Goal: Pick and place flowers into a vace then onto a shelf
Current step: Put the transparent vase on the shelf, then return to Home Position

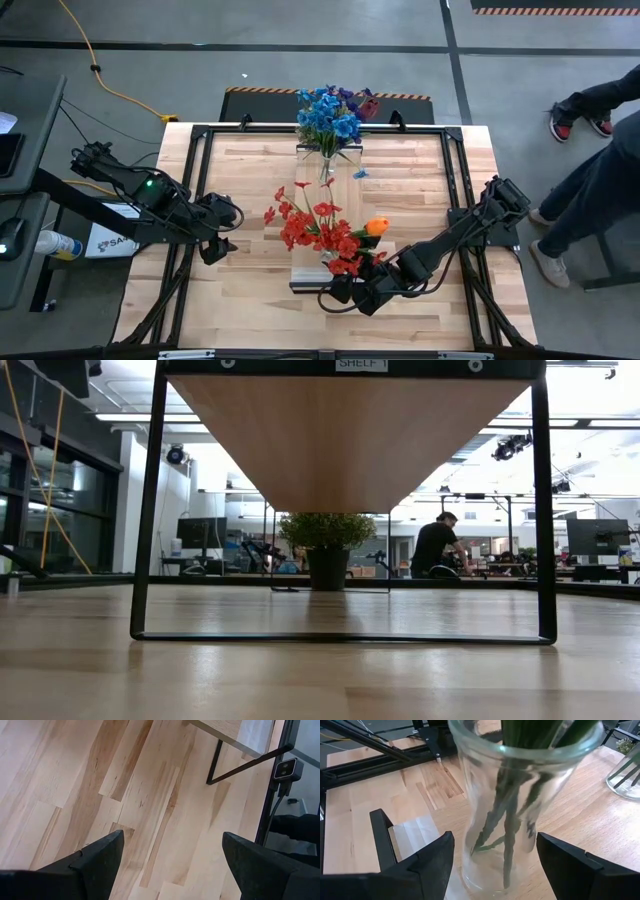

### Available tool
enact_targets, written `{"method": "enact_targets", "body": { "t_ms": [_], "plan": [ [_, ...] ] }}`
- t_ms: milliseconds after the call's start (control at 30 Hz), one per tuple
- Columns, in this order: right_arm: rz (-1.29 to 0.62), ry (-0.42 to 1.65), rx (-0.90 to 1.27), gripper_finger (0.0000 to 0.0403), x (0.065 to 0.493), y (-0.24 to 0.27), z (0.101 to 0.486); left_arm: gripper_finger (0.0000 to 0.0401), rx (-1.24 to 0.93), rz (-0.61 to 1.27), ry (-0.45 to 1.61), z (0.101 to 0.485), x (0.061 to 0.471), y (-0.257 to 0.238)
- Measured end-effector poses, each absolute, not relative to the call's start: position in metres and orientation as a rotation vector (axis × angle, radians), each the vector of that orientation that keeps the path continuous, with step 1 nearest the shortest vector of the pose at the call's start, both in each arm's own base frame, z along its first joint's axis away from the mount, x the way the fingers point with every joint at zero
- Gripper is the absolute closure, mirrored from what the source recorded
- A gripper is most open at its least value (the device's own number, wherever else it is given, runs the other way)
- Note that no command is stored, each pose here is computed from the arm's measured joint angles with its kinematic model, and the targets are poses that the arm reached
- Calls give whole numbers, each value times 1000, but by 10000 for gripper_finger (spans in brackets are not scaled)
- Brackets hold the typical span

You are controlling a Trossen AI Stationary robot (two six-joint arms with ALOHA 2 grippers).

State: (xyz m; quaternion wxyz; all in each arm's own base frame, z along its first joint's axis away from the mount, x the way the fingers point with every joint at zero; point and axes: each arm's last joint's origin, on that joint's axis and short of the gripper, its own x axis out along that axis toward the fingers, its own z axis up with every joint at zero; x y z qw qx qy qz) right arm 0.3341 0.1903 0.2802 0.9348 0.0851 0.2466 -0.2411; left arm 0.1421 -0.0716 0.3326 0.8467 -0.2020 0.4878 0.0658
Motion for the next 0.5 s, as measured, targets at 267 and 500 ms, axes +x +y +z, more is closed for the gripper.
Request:
{"method": "enact_targets", "body": {
  "t_ms": [267, 500],
  "plan": [
    [-494, 512, 167, 132, 333, 190, 280, 32, -426, 139, 1028, 333, 142, -72],
    [-488, 524, 159, 130, 330, 192, 280, 32, -426, 139, 1028, 333, 142, -72]
  ]
}}
